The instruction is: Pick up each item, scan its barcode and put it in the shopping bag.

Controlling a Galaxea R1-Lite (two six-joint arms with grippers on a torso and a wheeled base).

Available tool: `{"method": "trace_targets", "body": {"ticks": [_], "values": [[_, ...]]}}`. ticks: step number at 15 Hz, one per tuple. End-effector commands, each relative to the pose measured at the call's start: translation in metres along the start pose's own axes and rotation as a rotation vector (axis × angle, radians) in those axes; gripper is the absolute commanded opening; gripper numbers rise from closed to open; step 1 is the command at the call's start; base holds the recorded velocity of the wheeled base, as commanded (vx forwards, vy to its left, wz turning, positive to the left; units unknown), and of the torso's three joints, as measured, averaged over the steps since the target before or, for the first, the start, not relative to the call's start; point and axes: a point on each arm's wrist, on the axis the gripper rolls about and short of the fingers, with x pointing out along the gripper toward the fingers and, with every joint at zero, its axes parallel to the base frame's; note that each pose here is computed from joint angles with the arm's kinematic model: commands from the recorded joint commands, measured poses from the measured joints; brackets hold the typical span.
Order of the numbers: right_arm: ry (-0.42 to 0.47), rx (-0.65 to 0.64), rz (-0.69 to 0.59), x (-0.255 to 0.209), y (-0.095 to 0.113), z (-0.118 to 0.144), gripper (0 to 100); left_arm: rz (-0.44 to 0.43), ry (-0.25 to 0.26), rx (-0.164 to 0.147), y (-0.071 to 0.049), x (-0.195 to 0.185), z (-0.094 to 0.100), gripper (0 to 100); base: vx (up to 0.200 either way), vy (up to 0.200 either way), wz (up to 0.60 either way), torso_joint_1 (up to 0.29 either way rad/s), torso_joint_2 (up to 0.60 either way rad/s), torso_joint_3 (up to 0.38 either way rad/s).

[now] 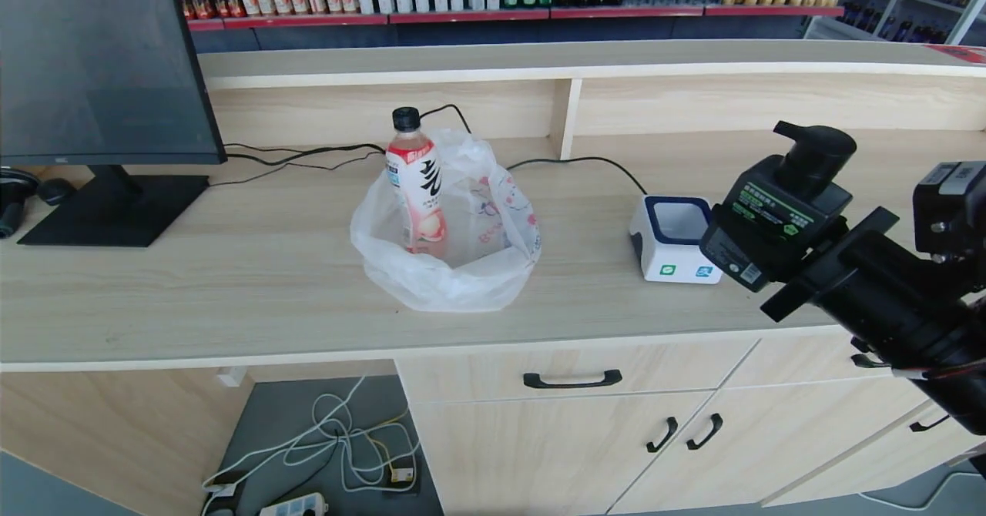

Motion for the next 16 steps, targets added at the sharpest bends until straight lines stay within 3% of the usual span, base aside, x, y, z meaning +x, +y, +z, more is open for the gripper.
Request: {"method": "trace_targets", "body": {"ticks": [1,8,11,16], "values": [[-0.003,0.007,0.002,0.007,0.0,-0.002,0,-0.001,0.001,0.0,0.0,0.0,0.0,100,0.0,0.0,0.0,0.0,0.0,0.0],[-0.005,0.023,0.01,0.011,0.001,-0.004,0,0.001,0.0,0.002,0.0,0.0,0.0,100,0.0,0.0,0.51,0.003,0.0,0.001],[0.007,0.021,-0.031,0.011,-0.01,-0.008,0,-0.001,0.0,0.0,0.0,0.0,0.0,100,0.0,0.0,0.0,0.0,0.0,0.0],[0.034,0.1,-0.018,0.02,-0.008,-0.021,0,-0.001,0.0,0.002,0.0,0.0,0.0,100,0.0,0.0,0.0,0.0,0.0,0.0]]}}
